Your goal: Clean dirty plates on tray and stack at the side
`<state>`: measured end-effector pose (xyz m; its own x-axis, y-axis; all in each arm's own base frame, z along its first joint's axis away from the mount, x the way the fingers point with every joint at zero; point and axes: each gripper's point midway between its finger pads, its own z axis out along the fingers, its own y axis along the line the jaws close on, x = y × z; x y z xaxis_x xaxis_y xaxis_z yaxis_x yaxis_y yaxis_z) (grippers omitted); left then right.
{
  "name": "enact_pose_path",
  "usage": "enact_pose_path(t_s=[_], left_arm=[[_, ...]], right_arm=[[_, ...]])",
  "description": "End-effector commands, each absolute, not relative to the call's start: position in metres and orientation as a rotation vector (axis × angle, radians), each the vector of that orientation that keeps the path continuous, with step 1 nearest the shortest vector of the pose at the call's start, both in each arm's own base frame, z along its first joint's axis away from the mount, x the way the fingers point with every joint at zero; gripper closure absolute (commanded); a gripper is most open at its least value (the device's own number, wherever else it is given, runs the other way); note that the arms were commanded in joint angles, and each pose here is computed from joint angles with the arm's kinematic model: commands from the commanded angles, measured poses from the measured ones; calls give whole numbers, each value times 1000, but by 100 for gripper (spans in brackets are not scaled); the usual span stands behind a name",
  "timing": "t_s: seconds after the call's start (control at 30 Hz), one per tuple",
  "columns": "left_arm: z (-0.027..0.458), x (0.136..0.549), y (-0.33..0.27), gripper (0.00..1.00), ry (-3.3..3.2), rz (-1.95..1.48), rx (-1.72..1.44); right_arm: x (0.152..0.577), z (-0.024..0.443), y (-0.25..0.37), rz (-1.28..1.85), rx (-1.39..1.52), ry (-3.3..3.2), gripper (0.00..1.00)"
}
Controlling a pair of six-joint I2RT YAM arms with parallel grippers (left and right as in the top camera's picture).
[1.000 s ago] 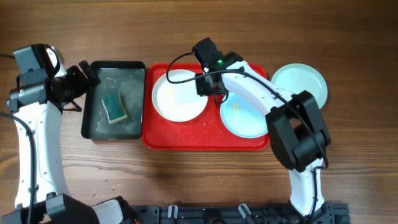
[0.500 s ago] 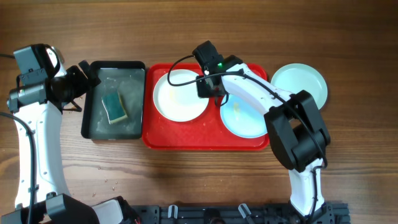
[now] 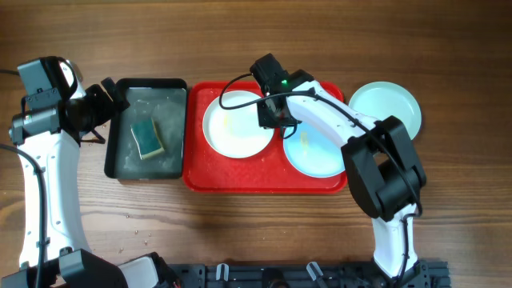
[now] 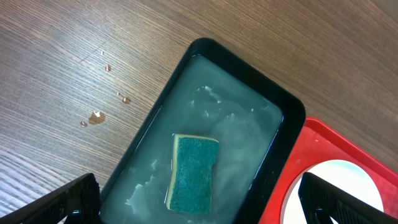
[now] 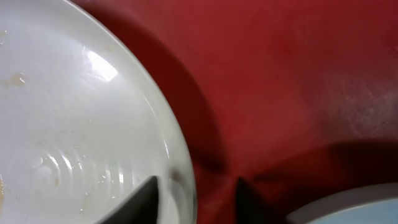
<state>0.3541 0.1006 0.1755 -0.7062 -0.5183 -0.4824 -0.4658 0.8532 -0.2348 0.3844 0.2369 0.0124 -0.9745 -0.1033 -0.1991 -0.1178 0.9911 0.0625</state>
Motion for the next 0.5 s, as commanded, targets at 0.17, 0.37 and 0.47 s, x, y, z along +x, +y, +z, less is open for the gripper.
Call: enact_pose_path(t_s=[0.17, 0.37, 0.47], left_arm=[[180, 357, 100, 0, 2464, -139, -717], [180, 356, 93, 0, 2474, -187, -704], [170, 344, 55, 0, 2593, -378, -526]], right_arm=[[388, 30, 243, 193, -161, 2910, 38], [387, 29, 243, 194, -167, 2912, 35], [387, 29, 243, 194, -166, 2912, 30]])
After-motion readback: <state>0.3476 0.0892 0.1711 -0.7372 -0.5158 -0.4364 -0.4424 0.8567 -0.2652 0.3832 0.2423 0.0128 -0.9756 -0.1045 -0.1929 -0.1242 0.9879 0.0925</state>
